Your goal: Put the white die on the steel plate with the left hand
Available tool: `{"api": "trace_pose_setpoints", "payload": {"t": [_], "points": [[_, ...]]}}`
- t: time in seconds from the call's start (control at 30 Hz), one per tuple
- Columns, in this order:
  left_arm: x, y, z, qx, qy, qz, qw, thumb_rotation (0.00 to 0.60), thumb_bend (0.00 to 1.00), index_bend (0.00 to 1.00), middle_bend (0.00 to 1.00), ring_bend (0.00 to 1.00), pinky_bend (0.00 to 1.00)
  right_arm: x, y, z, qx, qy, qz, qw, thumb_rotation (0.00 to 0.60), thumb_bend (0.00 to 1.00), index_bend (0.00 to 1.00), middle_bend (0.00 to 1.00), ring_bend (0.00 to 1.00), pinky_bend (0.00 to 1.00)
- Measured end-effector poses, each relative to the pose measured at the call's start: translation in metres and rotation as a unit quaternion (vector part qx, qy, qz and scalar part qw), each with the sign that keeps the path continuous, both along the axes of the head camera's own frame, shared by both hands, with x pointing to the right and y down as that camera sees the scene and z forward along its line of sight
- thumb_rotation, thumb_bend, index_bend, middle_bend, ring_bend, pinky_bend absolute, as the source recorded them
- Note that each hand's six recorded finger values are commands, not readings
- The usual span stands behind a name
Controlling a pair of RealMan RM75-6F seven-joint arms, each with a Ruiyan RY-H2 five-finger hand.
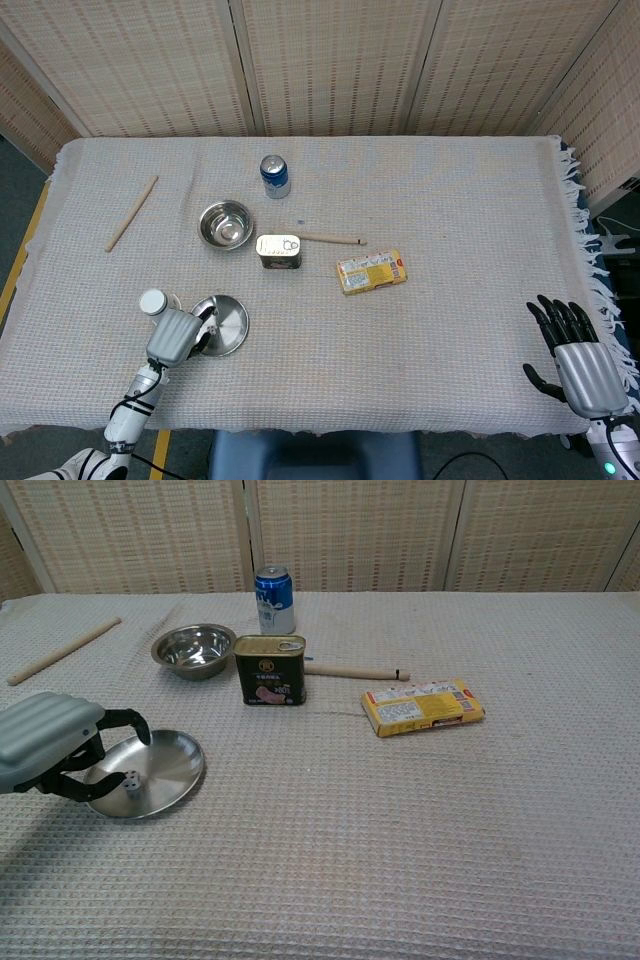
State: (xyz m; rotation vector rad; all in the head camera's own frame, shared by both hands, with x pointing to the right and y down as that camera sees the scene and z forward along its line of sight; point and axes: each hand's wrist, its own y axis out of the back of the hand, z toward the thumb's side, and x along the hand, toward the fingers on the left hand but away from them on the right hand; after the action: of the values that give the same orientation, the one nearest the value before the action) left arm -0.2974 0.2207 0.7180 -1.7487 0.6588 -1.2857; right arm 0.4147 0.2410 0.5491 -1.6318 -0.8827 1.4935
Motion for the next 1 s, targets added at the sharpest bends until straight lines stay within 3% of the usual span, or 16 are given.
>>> {"api": "trace_pose_setpoints", "payload": {"t": [0.1, 0.17, 0.27, 0.33, 0.43, 0.5, 0.57, 0.77, 1.0], "points": [[0.001, -0.001, -0.005, 0.006, 0.005, 0.002, 1.0, 0.6, 0.36, 0.21, 0.99, 0.97, 1.0, -0.001, 0.001, 0.0, -0.001, 0.0, -0.001, 1.0, 0.561, 0.17, 0.0, 0.0, 0.0, 0.0], [0.0, -0.001, -0.012, 0.013, 0.01, 0.001, 0.9999, 0.6, 0.36, 0.21, 0.89, 0.95, 1.0, -0.001, 0.001, 0.0, -0.001, -0.001, -0.002, 1.0, 0.561, 0.17, 0.0, 0.0, 0.0, 0.0], [-0.005, 0.0, -0.034, 0.039, 0.028, -0.002, 0.9989, 0.6, 0.36, 0.18, 0.42, 0.85, 1.0, -0.001, 0.0, -0.001, 0.0, -0.002, -0.001, 1.0, 0.561, 0.17, 0.0, 0.0, 0.0, 0.0], [-0.01, -0.001, -0.048, 0.056, 0.036, -0.006, 0.9978, 0.6, 0.36, 0.12, 0.2, 0.82, 1.0, -0.001, 0.001, -0.001, -0.001, -0.002, -0.001, 1.0, 0.561, 0.17, 0.0, 0.0, 0.0, 0.0], [-0.03, -0.005, -0.079, 0.093, 0.042, -0.024, 0.9945, 0.6, 0.36, 0.01, 0.03, 0.82, 1.0, -0.003, 0.002, 0.0, -0.004, -0.005, -0.006, 1.0, 0.563, 0.17, 0.0, 0.0, 0.0, 0.0], [-0.046, -0.01, -0.091, 0.104, 0.036, -0.037, 0.9933, 0.6, 0.36, 0.0, 0.0, 0.82, 1.0, -0.004, 0.002, 0.0, -0.004, -0.006, -0.009, 0.9999, 0.562, 0.17, 0.0, 0.0, 0.0, 0.0], [-0.056, -0.014, -0.09, 0.094, 0.026, -0.051, 0.994, 0.6, 0.35, 0.0, 0.0, 0.83, 1.0, -0.005, 0.003, 0.0, -0.004, -0.007, -0.009, 0.9999, 0.562, 0.17, 0.0, 0.0, 0.0, 0.0], [-0.081, -0.019, -0.06, 0.022, -0.021, -0.076, 0.9966, 0.6, 0.34, 0.0, 0.01, 0.86, 1.0, -0.006, 0.005, -0.004, 0.003, -0.006, -0.009, 0.9999, 0.562, 0.17, 0.0, 0.0, 0.0, 0.0], [-0.092, -0.029, -0.042, 0.003, -0.058, -0.08, 0.9951, 0.6, 0.33, 0.07, 0.1, 0.88, 1.0, -0.004, 0.004, -0.002, -0.001, -0.002, -0.006, 1.0, 0.562, 0.17, 0.0, 0.0, 0.0, 0.0]]}}
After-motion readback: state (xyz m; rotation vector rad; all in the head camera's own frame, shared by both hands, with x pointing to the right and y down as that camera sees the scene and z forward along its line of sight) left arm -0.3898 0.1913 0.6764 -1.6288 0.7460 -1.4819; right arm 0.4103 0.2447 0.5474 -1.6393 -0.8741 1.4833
